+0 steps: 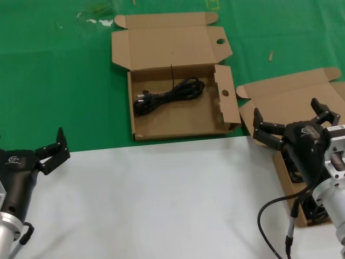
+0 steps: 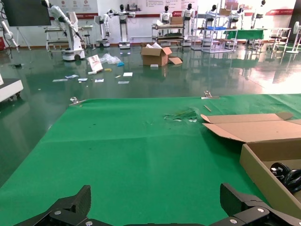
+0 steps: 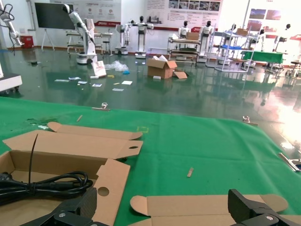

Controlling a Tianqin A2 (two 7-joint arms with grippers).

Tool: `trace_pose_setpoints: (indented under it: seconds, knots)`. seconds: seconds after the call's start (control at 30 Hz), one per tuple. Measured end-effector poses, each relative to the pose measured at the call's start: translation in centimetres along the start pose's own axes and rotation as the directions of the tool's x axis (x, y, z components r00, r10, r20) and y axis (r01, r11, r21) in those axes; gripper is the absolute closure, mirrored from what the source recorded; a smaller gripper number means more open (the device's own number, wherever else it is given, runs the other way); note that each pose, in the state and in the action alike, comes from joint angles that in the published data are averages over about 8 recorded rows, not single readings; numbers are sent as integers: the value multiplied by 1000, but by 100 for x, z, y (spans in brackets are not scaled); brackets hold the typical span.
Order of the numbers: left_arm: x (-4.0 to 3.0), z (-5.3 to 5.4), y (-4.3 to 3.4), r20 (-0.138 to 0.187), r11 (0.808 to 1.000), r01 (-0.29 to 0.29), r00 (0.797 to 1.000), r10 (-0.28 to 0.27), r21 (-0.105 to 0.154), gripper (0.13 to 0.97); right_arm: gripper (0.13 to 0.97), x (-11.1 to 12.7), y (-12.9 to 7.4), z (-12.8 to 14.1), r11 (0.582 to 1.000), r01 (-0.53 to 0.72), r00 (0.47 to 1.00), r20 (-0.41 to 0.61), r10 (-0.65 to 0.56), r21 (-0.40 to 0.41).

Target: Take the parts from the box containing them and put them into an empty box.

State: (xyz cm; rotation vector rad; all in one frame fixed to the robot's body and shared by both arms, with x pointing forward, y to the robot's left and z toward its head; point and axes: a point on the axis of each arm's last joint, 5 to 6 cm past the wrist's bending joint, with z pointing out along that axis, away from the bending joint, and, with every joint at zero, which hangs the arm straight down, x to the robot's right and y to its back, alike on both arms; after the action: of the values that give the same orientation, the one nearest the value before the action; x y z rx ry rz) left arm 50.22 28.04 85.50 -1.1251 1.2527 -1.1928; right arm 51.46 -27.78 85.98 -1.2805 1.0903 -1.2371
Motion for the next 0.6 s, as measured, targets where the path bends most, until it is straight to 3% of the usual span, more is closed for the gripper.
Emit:
trace_pose_setpoints:
  seconds: [0.6]
  knots:
    - [0,0,0,0,1000,0,1000,0,0,132,130,0,0,0,1000,0,1000,0,0,0]
